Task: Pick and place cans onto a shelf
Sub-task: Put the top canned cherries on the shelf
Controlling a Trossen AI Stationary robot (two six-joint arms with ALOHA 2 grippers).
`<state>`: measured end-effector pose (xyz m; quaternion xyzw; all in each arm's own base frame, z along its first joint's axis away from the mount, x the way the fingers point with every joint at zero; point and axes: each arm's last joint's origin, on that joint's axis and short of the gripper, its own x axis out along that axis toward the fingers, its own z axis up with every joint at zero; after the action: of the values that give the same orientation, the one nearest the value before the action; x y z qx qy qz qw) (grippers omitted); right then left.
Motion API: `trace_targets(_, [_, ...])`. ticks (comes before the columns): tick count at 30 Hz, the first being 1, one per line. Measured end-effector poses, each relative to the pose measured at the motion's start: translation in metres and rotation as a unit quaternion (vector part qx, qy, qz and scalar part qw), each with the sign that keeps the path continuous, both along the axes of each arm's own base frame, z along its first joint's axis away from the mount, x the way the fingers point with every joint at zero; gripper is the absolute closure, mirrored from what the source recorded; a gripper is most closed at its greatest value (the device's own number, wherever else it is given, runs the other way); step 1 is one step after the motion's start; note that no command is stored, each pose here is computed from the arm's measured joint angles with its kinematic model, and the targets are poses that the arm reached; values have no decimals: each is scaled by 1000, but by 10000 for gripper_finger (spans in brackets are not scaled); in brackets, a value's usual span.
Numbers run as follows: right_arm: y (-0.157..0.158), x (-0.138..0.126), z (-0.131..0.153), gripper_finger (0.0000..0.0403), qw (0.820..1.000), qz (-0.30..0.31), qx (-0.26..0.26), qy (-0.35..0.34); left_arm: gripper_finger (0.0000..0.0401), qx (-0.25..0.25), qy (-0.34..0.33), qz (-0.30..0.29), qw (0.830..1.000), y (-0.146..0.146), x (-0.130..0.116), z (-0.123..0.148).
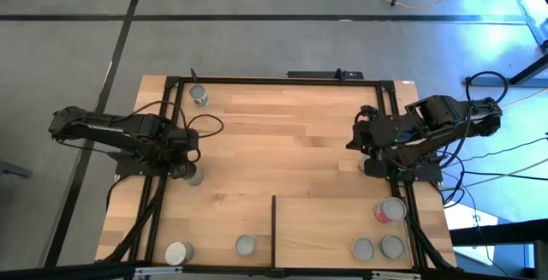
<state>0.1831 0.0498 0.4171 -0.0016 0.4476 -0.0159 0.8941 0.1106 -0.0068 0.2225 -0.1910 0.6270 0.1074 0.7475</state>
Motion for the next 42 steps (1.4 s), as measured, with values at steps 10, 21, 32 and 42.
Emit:
trace_targets(10, [1, 0, 0, 398, 1000, 7, 9, 3, 397, -3, 26, -8, 1000, -1, 8, -4])
trace_targets(21, [1, 0, 0, 398, 1000, 11, 8, 3, 400, -26, -1, 26, 999, -2, 13, -1])
trace_targets(32, [1, 0, 0, 398, 1000, 19, 2, 3, 401, -35, -38, 43, 998, -2, 23, 24])
trace_targets(42, [1, 0, 0, 398, 1000, 19, 1, 3, 401, -29, -91, 41, 995, -3, 52, 73])
